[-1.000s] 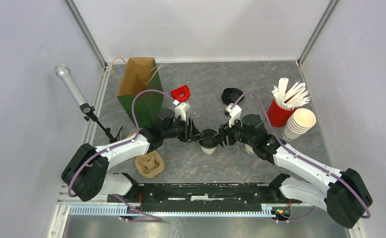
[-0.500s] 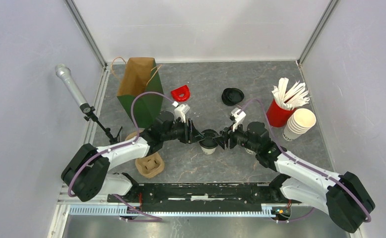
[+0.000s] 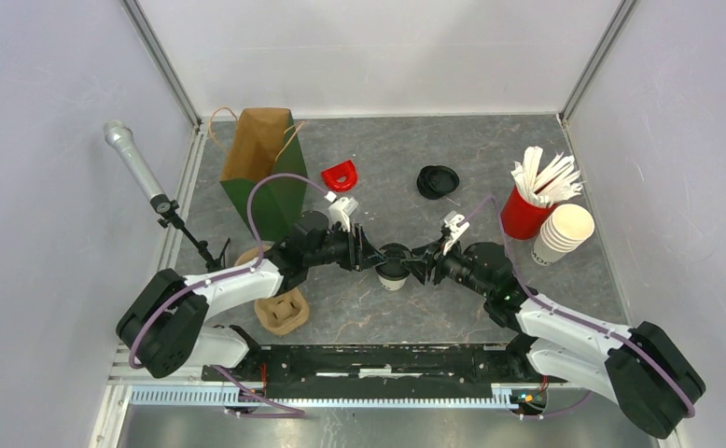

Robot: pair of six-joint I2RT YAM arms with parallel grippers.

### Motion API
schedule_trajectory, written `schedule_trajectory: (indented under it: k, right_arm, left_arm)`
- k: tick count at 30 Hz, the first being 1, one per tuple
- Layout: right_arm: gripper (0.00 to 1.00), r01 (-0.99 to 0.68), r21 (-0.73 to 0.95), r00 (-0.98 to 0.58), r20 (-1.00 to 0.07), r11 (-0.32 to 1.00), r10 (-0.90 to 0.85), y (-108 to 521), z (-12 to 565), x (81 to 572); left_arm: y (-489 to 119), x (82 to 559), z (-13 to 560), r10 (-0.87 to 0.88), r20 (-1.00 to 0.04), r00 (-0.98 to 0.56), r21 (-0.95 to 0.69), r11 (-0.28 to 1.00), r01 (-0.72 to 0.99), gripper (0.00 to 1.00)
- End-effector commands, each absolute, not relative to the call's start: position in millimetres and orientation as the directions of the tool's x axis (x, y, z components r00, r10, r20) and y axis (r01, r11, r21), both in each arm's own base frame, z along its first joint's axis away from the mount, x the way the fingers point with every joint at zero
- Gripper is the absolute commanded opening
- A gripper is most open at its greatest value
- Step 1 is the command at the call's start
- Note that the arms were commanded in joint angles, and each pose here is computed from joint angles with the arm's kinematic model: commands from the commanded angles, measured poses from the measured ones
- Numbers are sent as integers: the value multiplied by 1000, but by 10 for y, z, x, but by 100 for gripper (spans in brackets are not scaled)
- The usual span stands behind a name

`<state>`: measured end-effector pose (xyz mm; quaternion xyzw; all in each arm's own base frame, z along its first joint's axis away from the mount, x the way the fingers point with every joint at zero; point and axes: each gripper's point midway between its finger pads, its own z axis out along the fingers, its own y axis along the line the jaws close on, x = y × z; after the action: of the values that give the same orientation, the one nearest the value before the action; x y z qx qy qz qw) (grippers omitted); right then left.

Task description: Pack the takeout coffee

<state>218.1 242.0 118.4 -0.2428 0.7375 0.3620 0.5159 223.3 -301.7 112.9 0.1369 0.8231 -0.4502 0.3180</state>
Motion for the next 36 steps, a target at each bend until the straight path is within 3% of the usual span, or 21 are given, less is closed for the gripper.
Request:
schedule_trajectory:
  k: [1,6,11,21,28,36]
  right_arm:
    - [52,-710,258,-521,-819,655,-241,2149,321,1861]
    - [55,-781,221,-463,-832,584,-305,2288,486,1967]
    - [57,-824,220,-431,-842,522,-324,2333,596,1964]
    - [55,-851,229,-412,-849,472,-331,2429,722,2007]
    - [55,-819,234,-434,-850,524,-298,2428,840,2119]
    - [80,-695,314,-527,-834,647,-162,2337,1142,2219]
  left_arm:
    - [-2758,2008,475,24,-526,-850,-600,698,391,50]
    - [-2765,2016,564,-24,-520,-854,-624,694,360,49]
    - [-2785,2148,931,-145,-578,-803,-663,658,358,49]
    - [-3000,2251,1124,-60,-606,-793,-650,612,450,60]
    - [-2980,2281,957,-41,-592,-805,-630,646,431,52]
    - [-2866,2229,771,-22,-578,-816,-601,688,407,47]
